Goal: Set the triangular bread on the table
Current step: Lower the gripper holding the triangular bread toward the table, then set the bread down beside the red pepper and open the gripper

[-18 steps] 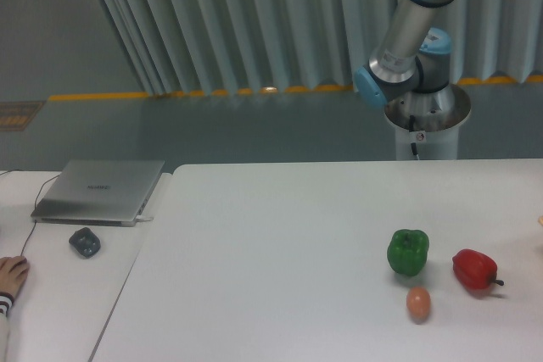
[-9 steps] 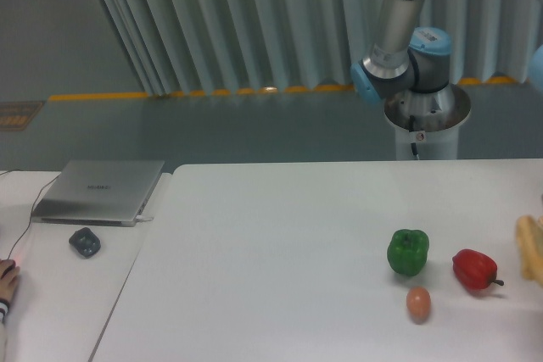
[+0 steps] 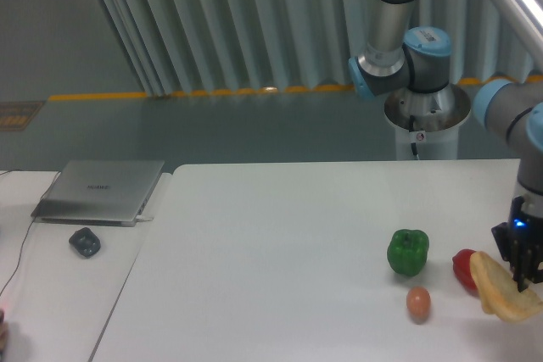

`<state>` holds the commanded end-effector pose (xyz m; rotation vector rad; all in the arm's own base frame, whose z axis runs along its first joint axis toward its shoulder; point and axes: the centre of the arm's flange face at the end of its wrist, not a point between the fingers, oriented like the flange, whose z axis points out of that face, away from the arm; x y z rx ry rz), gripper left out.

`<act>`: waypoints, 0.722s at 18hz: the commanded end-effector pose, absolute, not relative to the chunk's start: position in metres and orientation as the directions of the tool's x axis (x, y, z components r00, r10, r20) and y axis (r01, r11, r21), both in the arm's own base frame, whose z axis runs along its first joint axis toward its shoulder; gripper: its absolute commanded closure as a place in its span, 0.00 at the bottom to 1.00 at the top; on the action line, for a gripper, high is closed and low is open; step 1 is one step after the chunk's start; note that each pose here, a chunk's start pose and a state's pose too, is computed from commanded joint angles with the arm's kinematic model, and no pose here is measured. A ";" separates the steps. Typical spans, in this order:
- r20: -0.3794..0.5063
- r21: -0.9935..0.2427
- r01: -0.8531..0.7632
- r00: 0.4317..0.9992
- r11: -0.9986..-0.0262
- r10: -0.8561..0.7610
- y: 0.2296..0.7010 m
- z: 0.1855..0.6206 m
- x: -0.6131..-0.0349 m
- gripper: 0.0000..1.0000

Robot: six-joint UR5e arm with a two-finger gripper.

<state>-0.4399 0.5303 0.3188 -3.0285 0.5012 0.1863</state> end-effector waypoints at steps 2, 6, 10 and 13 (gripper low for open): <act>-0.141 0.003 -0.317 0.939 -0.948 -0.315 0.537 0.309 -0.435 1.00; -0.139 0.007 -0.321 0.937 -0.947 -0.319 0.538 0.304 -0.433 0.98; -0.153 0.021 -0.419 0.896 -0.908 -0.417 0.540 0.299 -0.438 0.13; -0.154 0.019 -0.419 0.896 -0.908 -0.417 0.540 0.299 -0.437 0.01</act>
